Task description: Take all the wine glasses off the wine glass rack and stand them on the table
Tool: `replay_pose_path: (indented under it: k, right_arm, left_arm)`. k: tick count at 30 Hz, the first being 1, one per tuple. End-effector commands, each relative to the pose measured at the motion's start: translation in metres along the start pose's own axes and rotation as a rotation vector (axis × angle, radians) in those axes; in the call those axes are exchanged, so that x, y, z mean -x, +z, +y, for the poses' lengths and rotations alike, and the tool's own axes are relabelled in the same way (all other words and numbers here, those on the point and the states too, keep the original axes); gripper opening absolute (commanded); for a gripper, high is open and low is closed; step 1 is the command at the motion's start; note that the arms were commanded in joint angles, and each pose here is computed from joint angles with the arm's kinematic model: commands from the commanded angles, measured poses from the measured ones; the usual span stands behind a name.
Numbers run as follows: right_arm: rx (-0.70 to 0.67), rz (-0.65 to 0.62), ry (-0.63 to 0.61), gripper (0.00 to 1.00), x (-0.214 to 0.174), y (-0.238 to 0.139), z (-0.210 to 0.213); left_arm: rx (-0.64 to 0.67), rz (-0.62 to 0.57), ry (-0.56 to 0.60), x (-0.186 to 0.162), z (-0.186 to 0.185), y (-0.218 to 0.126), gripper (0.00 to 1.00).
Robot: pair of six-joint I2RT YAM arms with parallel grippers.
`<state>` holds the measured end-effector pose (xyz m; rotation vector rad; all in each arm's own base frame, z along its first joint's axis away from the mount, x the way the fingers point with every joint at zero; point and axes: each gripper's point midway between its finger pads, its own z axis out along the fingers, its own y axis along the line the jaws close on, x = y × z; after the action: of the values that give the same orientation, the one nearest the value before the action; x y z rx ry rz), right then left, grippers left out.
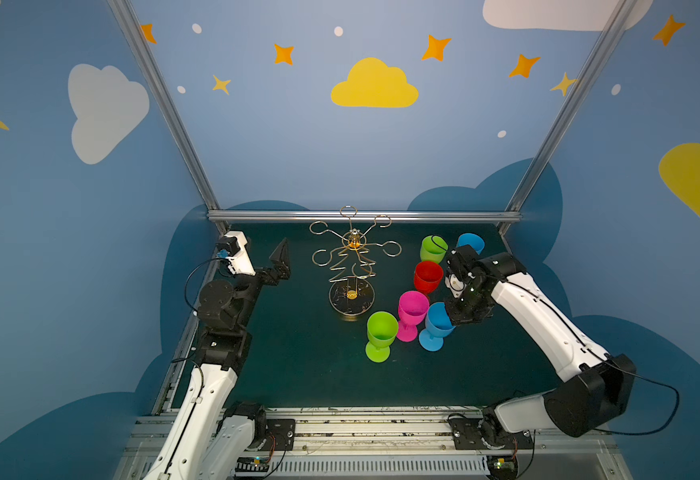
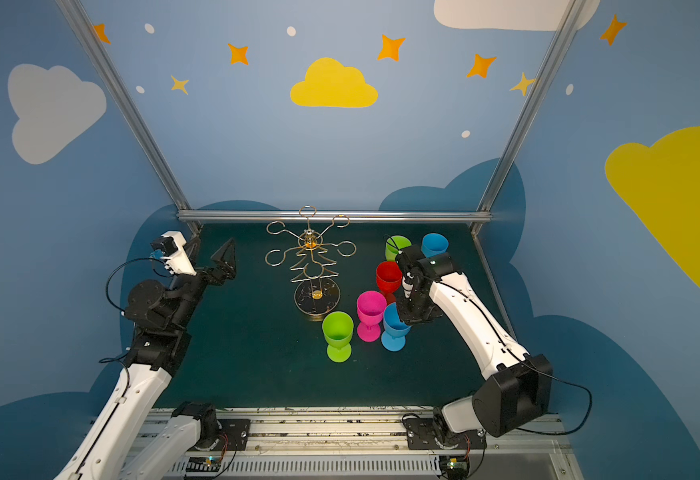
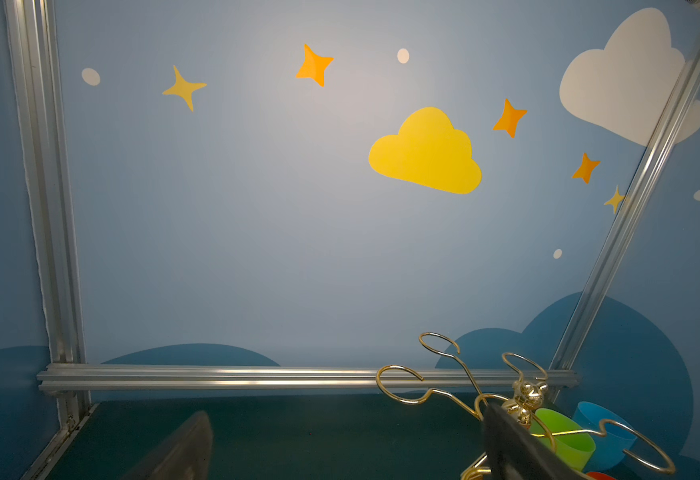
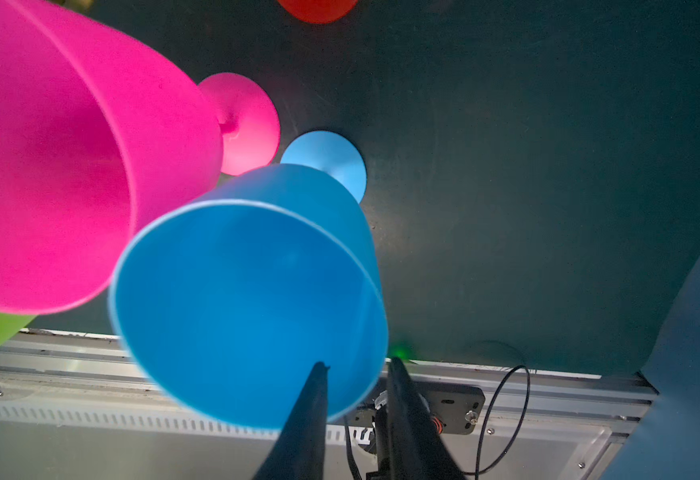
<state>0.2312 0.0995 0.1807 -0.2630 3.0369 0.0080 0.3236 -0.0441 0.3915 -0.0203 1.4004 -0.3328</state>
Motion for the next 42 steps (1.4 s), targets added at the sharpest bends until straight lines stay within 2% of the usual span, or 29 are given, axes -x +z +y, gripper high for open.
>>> replay_pose_path:
  k: [1,4,6,9,12,16,19,22,27,31,36,42]
  right_arm:
    - [0.034,-0.046,0.008,0.33,0.003,-0.018,0.003]
    - [0.064,-0.123,0.008,0.45,0.01,-0.035,0.005]
    - [0.103,-0.206,-0.007,0.58,0.016,-0.05,0.007]
    - [0.15,-0.379,-0.048,0.74,0.026,-0.077,0.008]
    - [0.168,-0.583,-0.009,0.84,0.037,-0.099,0.0]
    - [0.168,-0.839,0.035,0.88,0.051,-0.113,-0.021]
    - [0.181,-0.896,0.087,0.89,0.063,-0.1,-0.041]
    - [0.13,-0.949,0.13,0.89,0.079,-0.073,-0.062]
    - [0.044,-1.068,0.102,0.89,0.099,-0.036,-0.076]
    - [-0.04,-1.077,0.141,0.89,0.102,-0.009,-0.091]
    - [-0.096,-1.058,0.129,0.89,0.108,0.011,-0.102]
    - [-0.041,-0.994,0.191,0.89,0.116,0.034,-0.112]
  left_arm:
    - [0.0,-0.012,-0.005,0.001,0.001,-0.004,1.0]
    - [0.004,-0.007,-0.003,-0.001,0.002,-0.004,1.0]
    - [0.01,-0.001,-0.002,-0.003,0.004,-0.004,1.0]
    - [0.015,0.007,0.002,-0.008,0.006,-0.004,1.0]
    - [0.036,0.023,0.008,-0.018,0.011,-0.004,1.0]
    - [0.06,0.068,0.003,-0.045,0.02,-0.005,1.0]
    - [0.095,0.115,0.009,-0.074,0.031,-0.007,1.0]
    - [0.14,0.158,-0.004,-0.11,0.045,-0.008,1.0]
    - [0.198,0.289,0.007,-0.169,0.064,-0.02,1.0]
    - [0.208,0.308,0.041,-0.195,0.071,-0.028,1.0]
    - [0.18,0.353,0.074,-0.216,0.071,-0.028,1.0]
    - [0.182,0.411,0.117,-0.231,0.077,-0.033,1.0]
